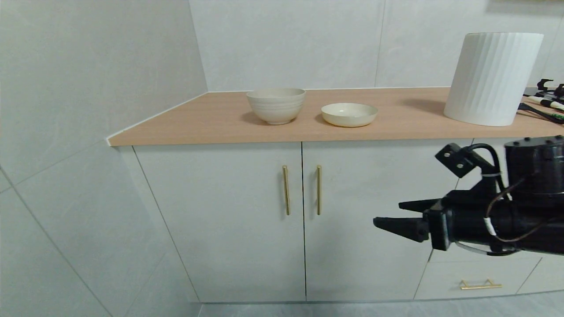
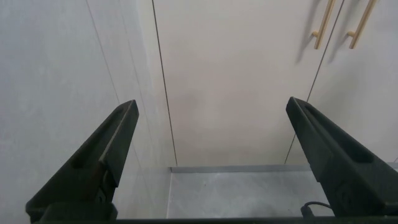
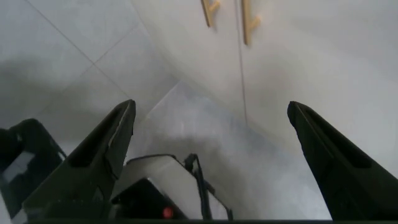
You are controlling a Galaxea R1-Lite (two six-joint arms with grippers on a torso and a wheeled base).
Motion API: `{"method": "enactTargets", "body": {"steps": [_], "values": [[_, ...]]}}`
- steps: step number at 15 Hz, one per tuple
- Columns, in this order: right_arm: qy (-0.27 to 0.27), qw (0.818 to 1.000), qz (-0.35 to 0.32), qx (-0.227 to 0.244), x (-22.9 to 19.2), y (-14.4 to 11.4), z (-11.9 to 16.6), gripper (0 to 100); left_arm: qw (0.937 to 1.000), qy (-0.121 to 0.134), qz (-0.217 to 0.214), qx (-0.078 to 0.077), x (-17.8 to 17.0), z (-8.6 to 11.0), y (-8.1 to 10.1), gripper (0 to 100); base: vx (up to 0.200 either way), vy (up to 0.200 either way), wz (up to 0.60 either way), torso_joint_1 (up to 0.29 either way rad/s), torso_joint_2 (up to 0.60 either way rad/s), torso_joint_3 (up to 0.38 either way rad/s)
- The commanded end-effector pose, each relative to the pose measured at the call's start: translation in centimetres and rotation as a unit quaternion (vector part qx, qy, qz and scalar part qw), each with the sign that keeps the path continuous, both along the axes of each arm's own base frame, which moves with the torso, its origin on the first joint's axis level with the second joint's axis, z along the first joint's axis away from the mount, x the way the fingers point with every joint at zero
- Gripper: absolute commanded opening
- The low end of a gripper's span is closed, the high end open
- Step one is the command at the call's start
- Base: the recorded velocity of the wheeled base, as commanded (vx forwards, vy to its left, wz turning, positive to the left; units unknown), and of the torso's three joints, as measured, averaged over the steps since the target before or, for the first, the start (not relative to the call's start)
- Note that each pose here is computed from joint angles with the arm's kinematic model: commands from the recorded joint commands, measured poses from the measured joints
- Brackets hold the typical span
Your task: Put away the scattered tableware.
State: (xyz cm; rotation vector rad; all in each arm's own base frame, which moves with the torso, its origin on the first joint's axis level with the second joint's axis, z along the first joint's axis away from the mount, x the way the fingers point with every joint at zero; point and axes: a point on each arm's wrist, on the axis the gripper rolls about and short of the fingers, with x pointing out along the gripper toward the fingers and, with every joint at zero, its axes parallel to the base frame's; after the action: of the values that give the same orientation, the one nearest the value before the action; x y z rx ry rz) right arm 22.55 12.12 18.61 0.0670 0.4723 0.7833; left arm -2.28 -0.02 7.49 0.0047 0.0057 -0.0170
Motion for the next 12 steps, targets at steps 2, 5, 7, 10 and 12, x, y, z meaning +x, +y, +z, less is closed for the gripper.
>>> {"method": "enactTargets", "body": {"steps": [2,5,7,10,12], "values": [[0.023,1.000,0.018,-0.011,4.5,3.6,-1.8,100,1.0000,0.000,0.000,0.000,0.0,0.0,0.0,100,0.000,0.000,0.00,0.000,0.00,0.000],[0.025,0.999,0.022,-0.005,7.2,5.6,-2.4,100,1.0000,0.000,0.000,0.000,0.0,0.0,0.0,100,0.000,0.000,0.00,0.000,0.00,0.000],[0.036,0.999,0.016,0.015,8.2,6.6,-2.4,100,1.0000,0.000,0.000,0.000,0.0,0.0,0.0,100,0.000,0.000,0.00,0.000,0.00,0.000],[0.036,0.998,0.008,0.050,9.9,8.6,-4.8,100,1.0000,0.000,0.000,0.000,0.0,0.0,0.0,100,0.000,0.000,0.00,0.000,0.00,0.000],[0.037,0.995,-0.011,0.087,10.6,10.4,-6.7,100,1.0000,0.000,0.000,0.000,0.0,0.0,0.0,100,0.000,0.000,0.00,0.000,0.00,0.000]]}}
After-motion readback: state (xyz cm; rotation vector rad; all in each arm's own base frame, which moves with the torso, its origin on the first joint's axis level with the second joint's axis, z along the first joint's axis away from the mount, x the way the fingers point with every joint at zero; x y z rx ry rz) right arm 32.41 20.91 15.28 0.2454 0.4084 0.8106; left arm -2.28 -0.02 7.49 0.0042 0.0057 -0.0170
